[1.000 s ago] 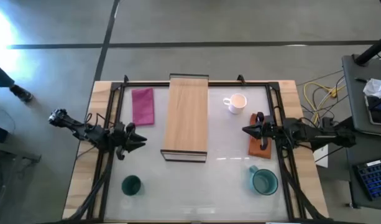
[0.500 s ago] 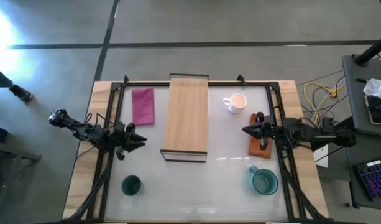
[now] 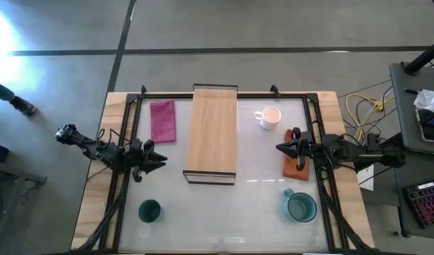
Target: Stack small to large cups/mugs on shelf
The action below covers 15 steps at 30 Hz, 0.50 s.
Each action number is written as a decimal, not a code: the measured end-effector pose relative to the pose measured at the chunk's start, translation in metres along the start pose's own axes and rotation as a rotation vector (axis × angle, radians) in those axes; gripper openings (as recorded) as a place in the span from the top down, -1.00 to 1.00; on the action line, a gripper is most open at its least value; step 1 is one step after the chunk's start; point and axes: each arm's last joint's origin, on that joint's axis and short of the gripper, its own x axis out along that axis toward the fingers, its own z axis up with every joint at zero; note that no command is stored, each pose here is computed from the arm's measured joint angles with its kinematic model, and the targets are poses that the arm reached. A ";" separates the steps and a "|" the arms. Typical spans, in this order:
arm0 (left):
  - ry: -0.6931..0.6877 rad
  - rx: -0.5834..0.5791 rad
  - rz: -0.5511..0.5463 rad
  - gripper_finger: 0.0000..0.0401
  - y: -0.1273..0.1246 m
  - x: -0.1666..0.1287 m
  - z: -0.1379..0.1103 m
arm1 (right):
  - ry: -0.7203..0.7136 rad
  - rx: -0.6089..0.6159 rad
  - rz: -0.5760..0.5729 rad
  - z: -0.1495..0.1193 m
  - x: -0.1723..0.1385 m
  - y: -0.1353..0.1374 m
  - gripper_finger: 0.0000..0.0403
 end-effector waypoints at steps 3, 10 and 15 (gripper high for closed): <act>0.000 0.000 0.000 0.45 0.000 0.000 0.000 | -0.035 -0.011 -0.021 0.003 0.000 0.000 0.96; 0.000 0.000 0.000 0.45 0.000 0.000 0.000 | -0.045 -0.496 -0.105 0.004 0.000 -0.002 0.96; 0.000 0.000 -0.001 0.45 0.000 0.000 0.000 | -0.269 -0.238 -0.052 0.024 -0.002 0.005 0.96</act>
